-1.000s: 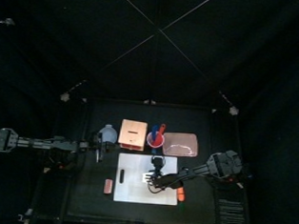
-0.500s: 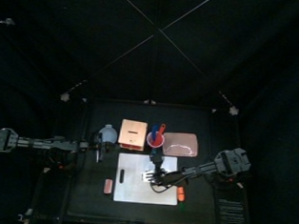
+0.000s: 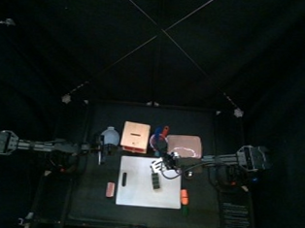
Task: Place sushi on board then cut the sushi with the knife then place the pieces on the plate
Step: Pick knife at handle with right hand
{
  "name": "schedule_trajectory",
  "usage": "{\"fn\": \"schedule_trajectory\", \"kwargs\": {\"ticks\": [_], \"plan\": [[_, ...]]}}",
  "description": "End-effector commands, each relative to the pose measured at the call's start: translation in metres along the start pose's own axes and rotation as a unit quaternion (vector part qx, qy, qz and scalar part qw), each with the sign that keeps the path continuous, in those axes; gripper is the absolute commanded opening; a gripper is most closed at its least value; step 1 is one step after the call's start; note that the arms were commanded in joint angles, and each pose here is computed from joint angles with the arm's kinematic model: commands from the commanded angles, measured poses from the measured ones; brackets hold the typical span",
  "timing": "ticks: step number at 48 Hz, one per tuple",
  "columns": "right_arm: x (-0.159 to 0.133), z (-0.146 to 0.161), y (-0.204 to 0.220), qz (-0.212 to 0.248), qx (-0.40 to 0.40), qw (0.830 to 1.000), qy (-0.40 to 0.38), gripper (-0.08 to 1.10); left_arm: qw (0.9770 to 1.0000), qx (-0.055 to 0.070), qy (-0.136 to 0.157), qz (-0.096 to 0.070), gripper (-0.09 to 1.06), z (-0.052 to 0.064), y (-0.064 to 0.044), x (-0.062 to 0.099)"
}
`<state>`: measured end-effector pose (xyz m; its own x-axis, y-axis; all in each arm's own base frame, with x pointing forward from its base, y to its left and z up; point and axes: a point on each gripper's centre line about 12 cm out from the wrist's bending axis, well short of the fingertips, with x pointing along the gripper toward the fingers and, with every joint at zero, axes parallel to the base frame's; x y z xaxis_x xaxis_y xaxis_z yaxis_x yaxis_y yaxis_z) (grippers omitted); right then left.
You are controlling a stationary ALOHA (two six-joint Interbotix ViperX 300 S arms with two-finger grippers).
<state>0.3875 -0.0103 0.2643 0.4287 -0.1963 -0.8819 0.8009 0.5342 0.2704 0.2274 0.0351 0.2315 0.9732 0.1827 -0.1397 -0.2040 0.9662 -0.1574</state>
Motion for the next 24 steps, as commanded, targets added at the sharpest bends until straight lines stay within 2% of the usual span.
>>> {"fn": "schedule_trajectory", "kwargs": {"ticks": [1, 13, 24], "plan": [[-0.032, 0.029, -0.006, 0.041, -0.008, 0.999, -0.019, 0.88, 0.9999, -0.008, -0.009, 0.003, -0.02, 0.006, 0.000, 0.001], [-0.066, 0.086, -0.045, 0.056, -0.059, 0.995, -0.050, 0.88, 0.9999, -0.014, -0.008, 0.006, -0.02, 0.006, 0.001, 0.002], [-0.078, 0.129, -0.088, 0.042, -0.117, 0.992, -0.031, 0.88, 0.9996, -0.020, -0.013, 0.012, -0.02, 0.009, 0.003, 0.002]]}}
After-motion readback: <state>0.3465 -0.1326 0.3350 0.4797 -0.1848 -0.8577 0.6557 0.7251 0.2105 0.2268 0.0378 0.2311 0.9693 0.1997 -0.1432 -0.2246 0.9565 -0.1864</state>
